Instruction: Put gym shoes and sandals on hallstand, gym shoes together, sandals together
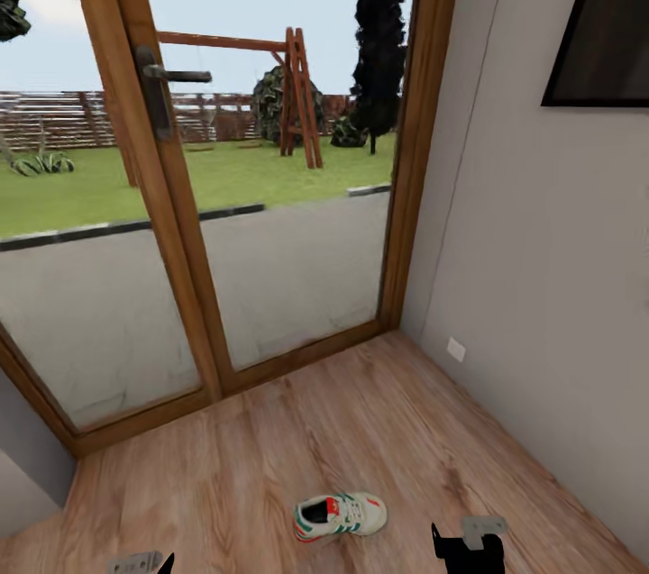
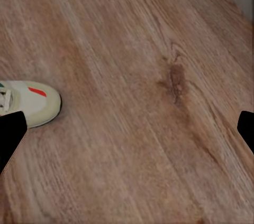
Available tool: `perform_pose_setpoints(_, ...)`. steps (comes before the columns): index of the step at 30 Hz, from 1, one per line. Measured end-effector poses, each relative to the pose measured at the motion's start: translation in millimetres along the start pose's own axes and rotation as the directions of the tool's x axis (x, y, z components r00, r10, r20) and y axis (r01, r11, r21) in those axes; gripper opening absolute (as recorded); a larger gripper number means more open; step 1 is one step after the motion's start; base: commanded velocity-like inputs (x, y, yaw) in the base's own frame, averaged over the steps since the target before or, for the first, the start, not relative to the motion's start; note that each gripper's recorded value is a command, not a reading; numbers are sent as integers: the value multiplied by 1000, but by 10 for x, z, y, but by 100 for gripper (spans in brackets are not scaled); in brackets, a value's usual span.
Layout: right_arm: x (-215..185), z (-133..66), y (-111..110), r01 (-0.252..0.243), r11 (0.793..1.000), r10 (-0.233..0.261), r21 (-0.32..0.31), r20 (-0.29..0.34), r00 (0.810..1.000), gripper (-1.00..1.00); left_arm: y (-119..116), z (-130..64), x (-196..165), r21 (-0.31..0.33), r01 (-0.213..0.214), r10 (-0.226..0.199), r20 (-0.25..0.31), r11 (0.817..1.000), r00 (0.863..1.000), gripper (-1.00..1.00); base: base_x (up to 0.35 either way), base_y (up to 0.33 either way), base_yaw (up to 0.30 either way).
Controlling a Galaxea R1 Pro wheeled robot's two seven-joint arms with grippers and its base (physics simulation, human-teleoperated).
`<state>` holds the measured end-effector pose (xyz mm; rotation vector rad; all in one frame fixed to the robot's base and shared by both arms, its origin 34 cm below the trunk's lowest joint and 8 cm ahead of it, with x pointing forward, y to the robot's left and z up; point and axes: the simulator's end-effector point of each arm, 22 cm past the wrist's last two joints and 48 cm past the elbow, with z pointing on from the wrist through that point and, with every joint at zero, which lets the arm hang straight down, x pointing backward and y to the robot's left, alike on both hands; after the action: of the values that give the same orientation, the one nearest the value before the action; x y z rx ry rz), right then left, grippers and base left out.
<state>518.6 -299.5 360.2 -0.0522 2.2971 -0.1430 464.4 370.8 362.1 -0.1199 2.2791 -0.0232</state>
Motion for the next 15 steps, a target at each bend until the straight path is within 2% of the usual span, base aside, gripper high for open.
perform_pose_setpoints(9,-29,-3,-4,0,1000,0,1,6,1000,100,-2,-1,-26,0,0,0,6,1000,1000,100,250,209,-274)
perform_pose_setpoints(15,-47,-4,-9,0,1000,0,1,10,1000,100,-4,-1,-42,1,0,0,10,1000,1000,100,122,86,-277)
